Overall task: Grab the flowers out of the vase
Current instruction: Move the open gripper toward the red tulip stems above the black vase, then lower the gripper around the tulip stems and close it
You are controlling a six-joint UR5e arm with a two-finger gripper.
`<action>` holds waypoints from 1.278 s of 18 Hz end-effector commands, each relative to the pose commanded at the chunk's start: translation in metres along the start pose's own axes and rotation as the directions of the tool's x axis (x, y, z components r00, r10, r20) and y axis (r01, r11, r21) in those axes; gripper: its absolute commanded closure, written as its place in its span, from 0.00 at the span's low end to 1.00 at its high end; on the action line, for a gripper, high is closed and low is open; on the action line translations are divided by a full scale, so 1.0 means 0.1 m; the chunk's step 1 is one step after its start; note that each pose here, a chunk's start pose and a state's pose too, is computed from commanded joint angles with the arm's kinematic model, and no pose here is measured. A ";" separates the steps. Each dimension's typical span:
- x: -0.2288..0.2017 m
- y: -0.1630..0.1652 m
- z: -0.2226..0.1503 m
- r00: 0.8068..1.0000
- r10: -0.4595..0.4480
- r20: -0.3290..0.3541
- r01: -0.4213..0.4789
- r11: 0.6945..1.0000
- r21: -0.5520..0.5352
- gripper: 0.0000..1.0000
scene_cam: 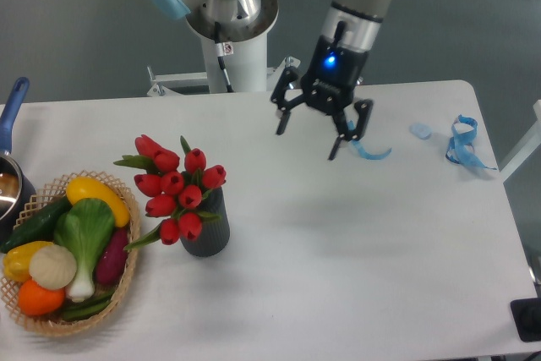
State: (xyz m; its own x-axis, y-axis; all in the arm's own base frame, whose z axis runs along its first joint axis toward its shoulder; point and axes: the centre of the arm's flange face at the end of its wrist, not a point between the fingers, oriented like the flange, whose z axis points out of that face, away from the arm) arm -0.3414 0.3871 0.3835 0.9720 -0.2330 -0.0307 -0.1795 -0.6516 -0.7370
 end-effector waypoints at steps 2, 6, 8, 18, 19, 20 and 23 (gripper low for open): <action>0.12 -0.12 0.10 0.999 0.024 -0.033 -0.023 0.999 0.032 0.00; 0.38 -0.31 0.36 0.993 0.075 -0.096 -0.067 0.994 0.082 0.00; 0.45 -0.34 0.53 0.988 0.097 -0.121 -0.088 0.993 0.081 0.00; 0.39 -0.27 0.65 0.987 0.089 -0.134 -0.080 0.994 0.070 0.00; 0.38 -0.25 0.67 0.987 0.086 -0.137 -0.077 0.995 0.069 0.00; 0.38 -0.23 0.69 0.987 0.083 -0.140 -0.074 0.995 0.068 0.00; 0.41 -0.21 0.78 0.984 0.075 -0.164 -0.064 0.996 0.068 0.00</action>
State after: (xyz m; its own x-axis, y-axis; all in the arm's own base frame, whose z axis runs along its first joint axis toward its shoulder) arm -0.2858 0.4476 0.3450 0.9179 -0.3961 0.0250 -0.2310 -0.5845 -0.7778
